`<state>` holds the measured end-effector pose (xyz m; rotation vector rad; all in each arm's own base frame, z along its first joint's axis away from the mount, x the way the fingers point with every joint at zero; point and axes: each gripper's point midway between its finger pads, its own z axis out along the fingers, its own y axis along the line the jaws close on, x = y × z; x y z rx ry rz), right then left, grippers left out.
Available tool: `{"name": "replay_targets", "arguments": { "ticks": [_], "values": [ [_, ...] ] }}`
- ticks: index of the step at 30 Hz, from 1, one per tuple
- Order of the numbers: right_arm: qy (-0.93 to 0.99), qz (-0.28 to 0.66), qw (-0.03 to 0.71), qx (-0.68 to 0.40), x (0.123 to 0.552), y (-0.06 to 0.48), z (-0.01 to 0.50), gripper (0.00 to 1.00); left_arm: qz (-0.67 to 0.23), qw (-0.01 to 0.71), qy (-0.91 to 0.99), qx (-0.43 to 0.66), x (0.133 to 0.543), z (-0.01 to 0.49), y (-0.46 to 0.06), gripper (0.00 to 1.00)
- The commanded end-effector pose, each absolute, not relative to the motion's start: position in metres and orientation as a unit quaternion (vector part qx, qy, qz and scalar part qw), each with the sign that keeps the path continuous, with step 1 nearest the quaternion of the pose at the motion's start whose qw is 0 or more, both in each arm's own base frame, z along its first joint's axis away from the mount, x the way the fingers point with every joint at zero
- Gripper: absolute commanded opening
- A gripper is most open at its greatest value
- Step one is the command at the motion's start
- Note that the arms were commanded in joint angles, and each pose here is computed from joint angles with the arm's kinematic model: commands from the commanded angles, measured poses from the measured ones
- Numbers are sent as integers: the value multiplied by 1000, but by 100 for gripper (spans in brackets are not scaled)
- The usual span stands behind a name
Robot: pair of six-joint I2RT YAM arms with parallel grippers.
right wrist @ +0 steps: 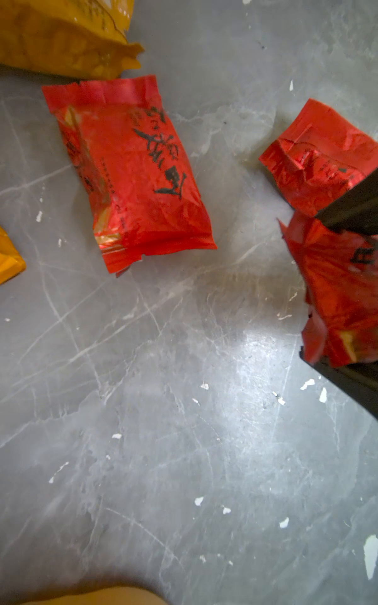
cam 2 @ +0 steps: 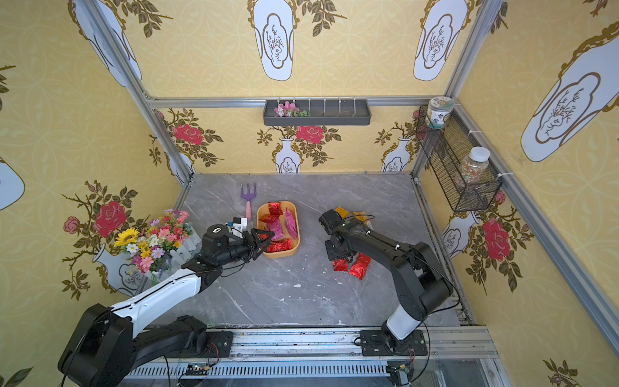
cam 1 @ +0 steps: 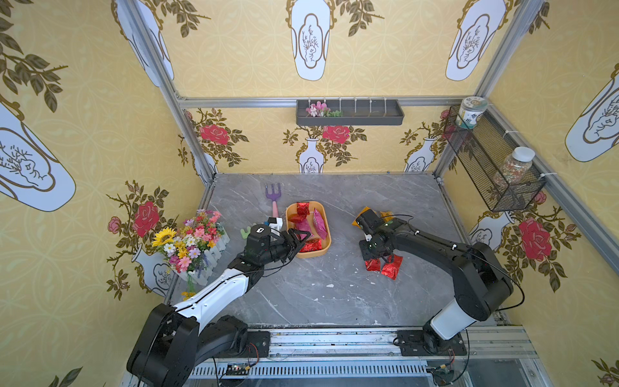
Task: Take the tea bags out of the storage box
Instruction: Place the tea bag at the center of the board.
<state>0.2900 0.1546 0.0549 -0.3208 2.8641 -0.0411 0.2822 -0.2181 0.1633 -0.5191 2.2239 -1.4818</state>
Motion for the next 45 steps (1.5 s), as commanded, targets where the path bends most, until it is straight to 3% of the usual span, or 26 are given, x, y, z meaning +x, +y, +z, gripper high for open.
{"name": "replay_targets", "arguments": {
  "ticks": [1, 10, 20, 31, 45],
  "values": [
    [986, -28, 129, -101, 289, 151, 51, 56, -538, 213, 795, -183, 281, 165, -218, 64],
    [985, -26, 135, -103, 285, 154, 48, 62, -523, 229, 796, -200, 271, 160, -205, 64],
    [972, 8, 203, -114, 300, 174, 109, 68, -499, 266, 793, -228, 266, 166, -181, 65],
    [939, 140, 277, -147, 344, 250, 182, 56, -482, 276, 791, -255, 252, 155, -158, 66],
    [914, 214, 287, -189, 411, 356, 177, 51, -476, 268, 791, -275, 229, 141, -144, 66]
  ]
}}
